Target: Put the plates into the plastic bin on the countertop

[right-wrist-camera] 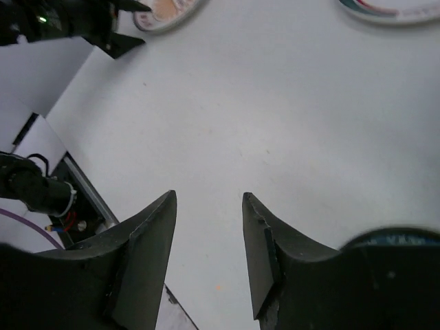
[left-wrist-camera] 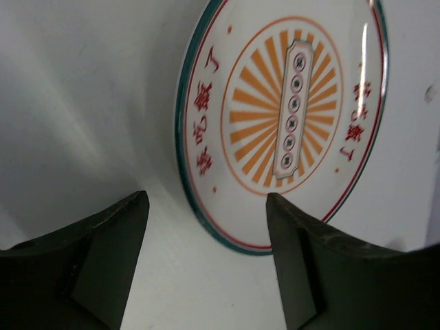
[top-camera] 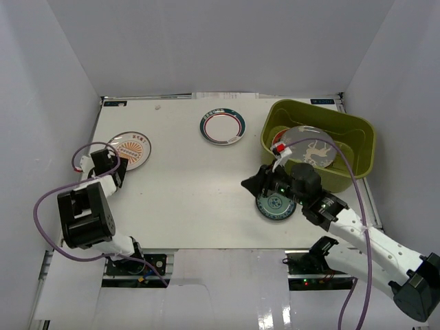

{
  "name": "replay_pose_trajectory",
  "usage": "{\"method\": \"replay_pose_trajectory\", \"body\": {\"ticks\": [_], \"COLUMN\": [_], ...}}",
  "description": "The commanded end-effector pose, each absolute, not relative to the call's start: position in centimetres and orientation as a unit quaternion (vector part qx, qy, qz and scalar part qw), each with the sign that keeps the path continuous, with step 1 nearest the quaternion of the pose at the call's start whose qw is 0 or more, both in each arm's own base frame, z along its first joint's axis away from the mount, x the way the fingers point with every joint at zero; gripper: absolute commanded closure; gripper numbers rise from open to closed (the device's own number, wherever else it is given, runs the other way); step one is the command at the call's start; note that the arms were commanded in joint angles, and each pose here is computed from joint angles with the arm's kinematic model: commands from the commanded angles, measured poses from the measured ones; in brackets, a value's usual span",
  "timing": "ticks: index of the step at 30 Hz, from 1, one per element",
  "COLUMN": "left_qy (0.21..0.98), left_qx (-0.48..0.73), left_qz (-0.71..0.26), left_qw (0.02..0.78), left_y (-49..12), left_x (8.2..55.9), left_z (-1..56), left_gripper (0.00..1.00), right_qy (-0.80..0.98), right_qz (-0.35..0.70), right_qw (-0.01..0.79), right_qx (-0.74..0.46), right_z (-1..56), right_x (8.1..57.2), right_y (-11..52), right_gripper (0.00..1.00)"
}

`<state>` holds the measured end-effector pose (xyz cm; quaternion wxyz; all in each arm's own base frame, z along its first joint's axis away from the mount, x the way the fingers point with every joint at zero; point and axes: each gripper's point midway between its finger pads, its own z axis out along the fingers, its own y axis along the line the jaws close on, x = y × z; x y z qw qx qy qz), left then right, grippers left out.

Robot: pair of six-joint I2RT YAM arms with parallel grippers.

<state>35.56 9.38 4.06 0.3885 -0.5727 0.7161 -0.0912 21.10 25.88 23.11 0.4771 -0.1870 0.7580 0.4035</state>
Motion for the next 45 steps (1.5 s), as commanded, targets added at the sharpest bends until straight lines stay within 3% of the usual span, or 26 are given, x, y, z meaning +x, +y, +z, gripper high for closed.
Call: {"method": "replay_pose_trajectory", "body": {"ticks": [1,6,9,10,11,15,18,24,30,35,36,38,41,45], "left_qy": [0.718,0.713,0.72,0.724,0.726,0.727,0.718,0.695,0.69,0.691,0.693,0.688,0.679,0.676], "left_qx": [-0.578,-0.583,-0.58,-0.578,-0.578,-0.565,-0.538,-0.443,-0.334,-0.247,-0.222,-0.197,-0.164,-0.115], "left_qz": [-0.096,-0.098,-0.093,-0.091,-0.092,-0.122,-0.174,-0.277,-0.367,-0.427,-0.446,-0.463,-0.489,-0.516], "left_qw": [0.375,0.377,0.37,0.364,0.361,0.37,0.407,0.494,0.527,0.529,0.522,0.522,0.522,0.514], "left_y": [9.9,10.4,10.4,10.4,10.3,9.4,8.3,4.1,-3.1,-8.8,-11.0,-12.7,-14.9,-18.5], "left_x": [36.3,37.4,37.7,37.6,37.5,38.0,39.0,39.9,38.1,36.9,36.1,35.5,34.8,34.7], "left_z": [2.6,1.8,0.9,0.4,0.2,1.5,5.6,16.2,23.3,27.7,28.5,30.0,32.4,34.5], "left_gripper": [0.26,0.37,0.7,0.79,1.0,1.0,1.0,1.0,1.0,1.0,1.0,1.0,1.0,1.0], "right_qy": [0.788,0.834,0.859,0.858,0.857,0.854,0.857,0.864,0.876,0.876,0.877,0.876,0.878,0.858], "right_qz": [0.378,0.305,0.231,0.224,0.2,0.158,0.111,0.073,0.091,0.129,0.132,0.148,0.202,0.265], "right_qw": [0.474,0.46,0.449,0.447,0.454,0.459,0.454,0.413,0.378,0.36,0.353,0.35,0.351,0.391], "right_qx": [-0.108,0.004,0.083,0.118,0.139,0.186,0.217,0.278,0.285,0.295,0.299,0.298,0.255,0.204], "right_z": [19.7,13.1,9.7,9.1,8.6,7.7,6.5,4.1,1.2,-0.2,-0.6,-0.2,1.6,8.9], "right_x": [20.6,18.9,18.1,18.0,18.1,18.2,18.3,18.1,17.7,17.7,17.4,17.5,17.6,18.6], "right_y": [23.4,17.3,13.0,12.1,10.9,8.8,7.2,6.1,7.4,8.9,9.0,9.5,11.7,13.8], "right_gripper": [0.51,0.51,0.38,0.3,0.26,0.17,0.13,0.21,0.28,0.48,0.68,0.91,0.92,0.92]}}
